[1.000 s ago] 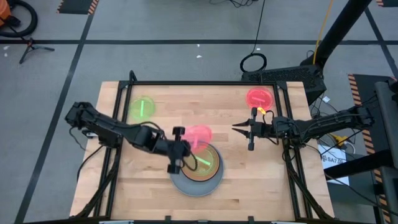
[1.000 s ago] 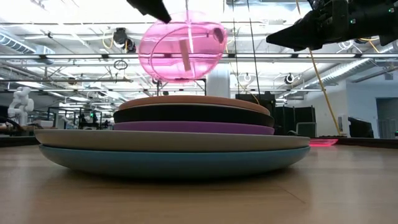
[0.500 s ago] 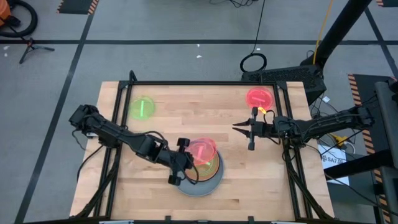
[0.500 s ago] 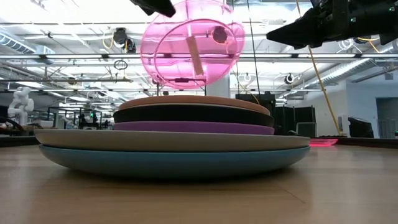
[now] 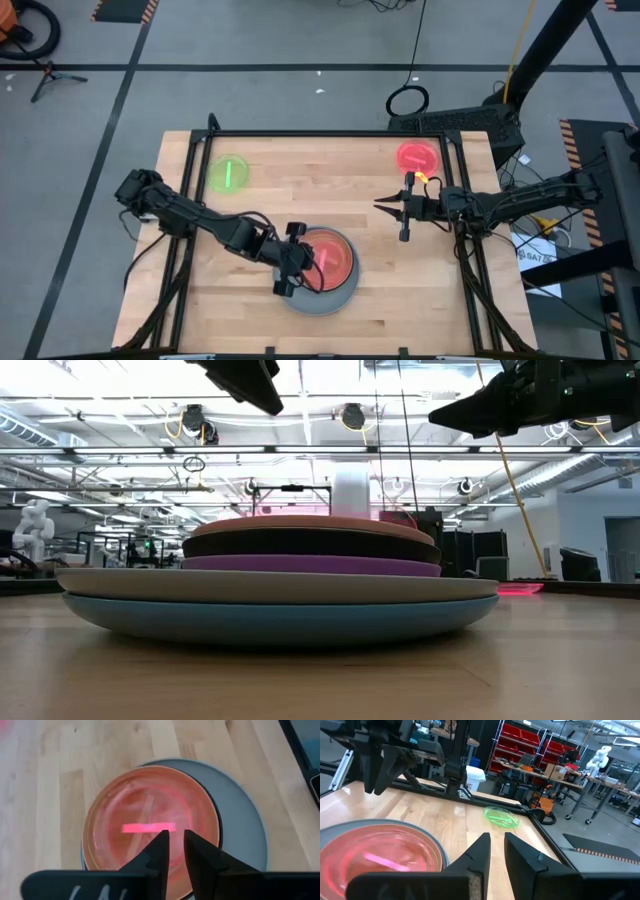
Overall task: Stack plastic plates
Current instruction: Stack the red transparent plate on top of the red transparent plate
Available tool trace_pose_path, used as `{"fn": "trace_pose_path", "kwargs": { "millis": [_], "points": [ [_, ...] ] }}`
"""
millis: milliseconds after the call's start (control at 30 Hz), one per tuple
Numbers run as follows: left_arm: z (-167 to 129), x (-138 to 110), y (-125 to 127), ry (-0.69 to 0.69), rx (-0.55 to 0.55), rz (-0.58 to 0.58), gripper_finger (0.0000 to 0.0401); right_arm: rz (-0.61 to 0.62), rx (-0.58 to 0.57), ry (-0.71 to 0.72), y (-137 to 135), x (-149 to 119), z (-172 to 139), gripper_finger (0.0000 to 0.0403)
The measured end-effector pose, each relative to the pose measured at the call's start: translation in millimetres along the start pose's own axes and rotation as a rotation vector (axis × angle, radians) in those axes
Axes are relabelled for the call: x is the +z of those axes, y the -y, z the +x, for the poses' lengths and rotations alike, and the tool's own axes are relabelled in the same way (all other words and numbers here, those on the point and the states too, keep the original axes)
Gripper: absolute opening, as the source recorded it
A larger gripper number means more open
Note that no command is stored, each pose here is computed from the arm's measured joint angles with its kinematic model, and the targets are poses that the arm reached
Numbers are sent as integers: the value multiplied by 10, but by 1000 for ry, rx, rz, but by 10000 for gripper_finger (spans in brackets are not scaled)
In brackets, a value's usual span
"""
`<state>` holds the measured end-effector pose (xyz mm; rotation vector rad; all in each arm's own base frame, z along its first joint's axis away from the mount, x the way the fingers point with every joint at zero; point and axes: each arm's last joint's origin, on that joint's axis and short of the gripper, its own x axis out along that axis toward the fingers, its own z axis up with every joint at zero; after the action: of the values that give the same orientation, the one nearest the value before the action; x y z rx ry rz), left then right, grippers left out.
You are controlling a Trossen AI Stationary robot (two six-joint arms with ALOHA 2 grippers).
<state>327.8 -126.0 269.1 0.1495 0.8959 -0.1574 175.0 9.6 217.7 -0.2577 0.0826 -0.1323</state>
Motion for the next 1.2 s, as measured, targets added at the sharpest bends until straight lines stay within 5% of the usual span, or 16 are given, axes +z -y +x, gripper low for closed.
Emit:
{"fn": "trace_pose_path", "kwargs": {
  "millis": [433, 667, 1200],
  "points": [
    [-6, -27, -4, -28, 3, 48, 67, 27, -3, -1, 1, 0, 0, 50],
    [-14, -127, -17, -131, 12, 103, 67, 130, -146, -58, 54, 38, 12, 50],
    [-55, -348, -229, -390, 59, 215, 67, 275, -154, -161, 69, 97, 28, 50]
  ]
}}
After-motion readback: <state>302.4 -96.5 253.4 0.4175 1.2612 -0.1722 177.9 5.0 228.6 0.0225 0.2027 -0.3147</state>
